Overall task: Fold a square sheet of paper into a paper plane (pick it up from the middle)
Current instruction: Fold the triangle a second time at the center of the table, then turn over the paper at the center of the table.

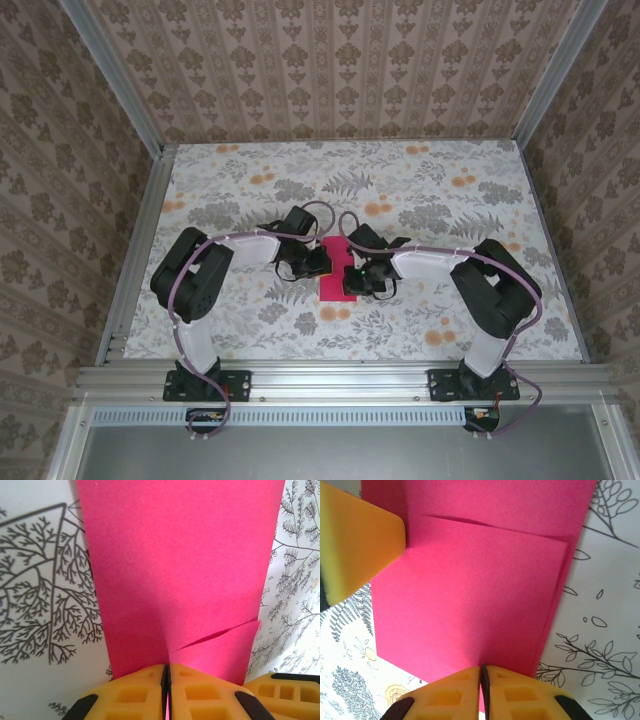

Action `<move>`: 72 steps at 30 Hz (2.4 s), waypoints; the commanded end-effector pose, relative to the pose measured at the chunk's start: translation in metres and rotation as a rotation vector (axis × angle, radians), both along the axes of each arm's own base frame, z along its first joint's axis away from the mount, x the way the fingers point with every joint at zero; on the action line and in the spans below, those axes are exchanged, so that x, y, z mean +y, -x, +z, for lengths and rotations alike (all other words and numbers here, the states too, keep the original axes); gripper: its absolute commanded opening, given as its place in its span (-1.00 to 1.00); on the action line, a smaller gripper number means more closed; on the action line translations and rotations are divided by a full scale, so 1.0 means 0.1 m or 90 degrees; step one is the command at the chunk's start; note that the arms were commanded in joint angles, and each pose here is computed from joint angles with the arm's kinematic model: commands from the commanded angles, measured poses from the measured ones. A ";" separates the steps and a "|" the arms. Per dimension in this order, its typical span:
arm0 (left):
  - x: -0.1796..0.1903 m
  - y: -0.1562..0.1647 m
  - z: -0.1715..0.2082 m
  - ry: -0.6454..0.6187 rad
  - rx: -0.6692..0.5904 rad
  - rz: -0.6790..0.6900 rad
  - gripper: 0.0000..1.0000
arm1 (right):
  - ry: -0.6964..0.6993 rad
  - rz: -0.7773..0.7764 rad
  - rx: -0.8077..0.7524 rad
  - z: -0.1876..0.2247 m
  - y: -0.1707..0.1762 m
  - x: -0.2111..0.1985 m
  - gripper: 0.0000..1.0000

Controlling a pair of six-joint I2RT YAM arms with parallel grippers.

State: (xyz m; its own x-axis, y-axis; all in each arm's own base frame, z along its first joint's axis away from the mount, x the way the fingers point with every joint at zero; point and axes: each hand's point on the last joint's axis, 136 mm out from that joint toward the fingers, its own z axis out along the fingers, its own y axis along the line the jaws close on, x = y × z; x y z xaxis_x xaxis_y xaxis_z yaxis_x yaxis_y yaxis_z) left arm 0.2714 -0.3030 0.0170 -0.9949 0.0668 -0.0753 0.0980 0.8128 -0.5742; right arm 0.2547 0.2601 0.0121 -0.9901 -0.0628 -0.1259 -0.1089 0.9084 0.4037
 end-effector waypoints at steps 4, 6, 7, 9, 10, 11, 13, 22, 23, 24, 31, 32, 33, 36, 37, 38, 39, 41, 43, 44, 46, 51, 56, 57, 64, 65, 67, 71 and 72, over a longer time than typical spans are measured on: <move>0.39 0.15 -0.44 -0.134 0.053 0.035 -0.76 | 0.042 0.016 0.052 -0.14 0.34 -0.24 -0.74; 0.39 0.15 -0.44 -0.134 0.054 0.037 -0.77 | 0.040 0.019 0.057 -0.14 0.40 -0.27 -0.74; 0.40 0.16 -0.45 -0.135 0.055 0.036 -0.77 | 0.040 0.018 0.060 -0.14 0.43 -0.29 -0.74; 0.40 0.15 -0.45 -0.134 0.055 0.036 -0.77 | 0.044 0.018 0.066 -0.15 0.48 -0.33 -0.74; 0.39 0.15 -0.44 -0.133 0.053 0.036 -0.77 | 0.047 0.018 0.069 -0.16 0.50 -0.35 -0.74; 0.39 0.15 -0.44 -0.132 0.055 0.035 -0.77 | 0.048 0.017 0.071 -0.17 0.52 -0.36 -0.74; 0.37 0.14 -0.43 -0.126 0.053 0.034 -0.77 | 0.049 0.016 0.071 -0.17 0.54 -0.39 -0.74; -0.06 -0.13 0.24 0.028 -0.030 0.014 -0.53 | -0.015 -0.055 -0.085 0.48 0.09 -0.34 -0.55; -0.09 -0.16 0.34 0.042 -0.042 0.014 -0.47 | -0.017 -0.064 -0.102 0.53 0.04 -0.35 -0.48; -0.12 -0.19 0.44 0.057 -0.056 0.014 -0.40 | -0.018 -0.072 -0.118 0.58 -0.02 -0.36 -0.38; 0.09 -0.29 0.67 0.086 -0.092 0.059 -0.03 | -0.068 -0.087 -0.158 0.72 -0.33 -0.19 -0.05; 0.14 -0.29 0.67 0.091 -0.091 0.066 -0.01 | -0.073 -0.084 -0.160 0.72 -0.37 -0.17 -0.04; 0.19 -0.29 0.66 0.097 -0.088 0.077 0.03 | -0.079 -0.082 -0.163 0.72 -0.41 -0.14 -0.03; 0.27 -0.25 0.62 0.118 -0.073 0.090 0.10 | -0.096 -0.074 -0.149 0.64 -0.49 -0.09 -0.02; 0.28 -0.22 0.60 0.124 -0.068 0.091 0.13 | -0.104 -0.070 -0.144 0.61 -0.52 -0.07 -0.02; 0.30 -0.20 0.58 0.126 -0.064 0.093 0.15 | -0.110 -0.062 -0.139 0.59 -0.53 -0.04 -0.03; 0.31 -0.18 0.57 0.129 -0.060 0.092 0.16 | -0.114 -0.055 -0.132 0.55 -0.54 -0.02 -0.02; 0.31 -0.14 0.55 0.136 -0.054 0.091 0.21 | -0.127 -0.040 -0.117 0.49 -0.54 0.03 -0.03; 0.31 -0.10 0.52 0.149 -0.041 0.093 0.23 | -0.148 -0.025 -0.103 0.44 -0.54 0.09 -0.06; 0.31 -0.08 0.50 0.154 -0.035 0.093 0.24 | -0.155 -0.018 -0.097 0.41 -0.54 0.12 -0.09; 0.29 -0.05 0.47 0.172 -0.023 0.097 0.25 | -0.171 -0.013 -0.084 0.37 -0.54 0.15 -0.23; 0.24 0.05 0.45 0.211 -0.002 0.086 0.25 | -0.235 -0.035 -0.068 0.36 -0.59 0.18 -0.67; 0.19 0.11 0.49 0.245 0.000 0.069 0.25 | -0.339 -0.061 -0.071 0.58 -0.62 0.23 -0.76; 0.18 0.11 0.50 0.253 -0.001 0.066 0.25 | -0.357 -0.066 -0.072 0.63 -0.63 0.23 -0.76; 0.04 0.12 0.55 0.276 -0.008 0.053 0.29 | -0.433 -0.101 -0.069 0.81 -0.68 0.22 -0.77; 0.02 0.12 0.55 0.276 -0.006 0.053 0.29 | -0.438 -0.106 -0.069 0.82 -0.68 0.22 -0.77; -0.01 0.13 0.53 0.279 0.000 0.055 0.30 | -0.444 -0.112 -0.071 0.84 -0.69 0.21 -0.77; -0.05 0.11 0.51 0.280 0.001 0.061 0.32 | -0.445 -0.123 -0.067 0.82 -0.70 0.20 -0.77; -0.07 0.11 0.51 0.284 -0.002 0.062 0.32 | -0.447 -0.123 -0.067 0.83 -0.70 0.20 -0.76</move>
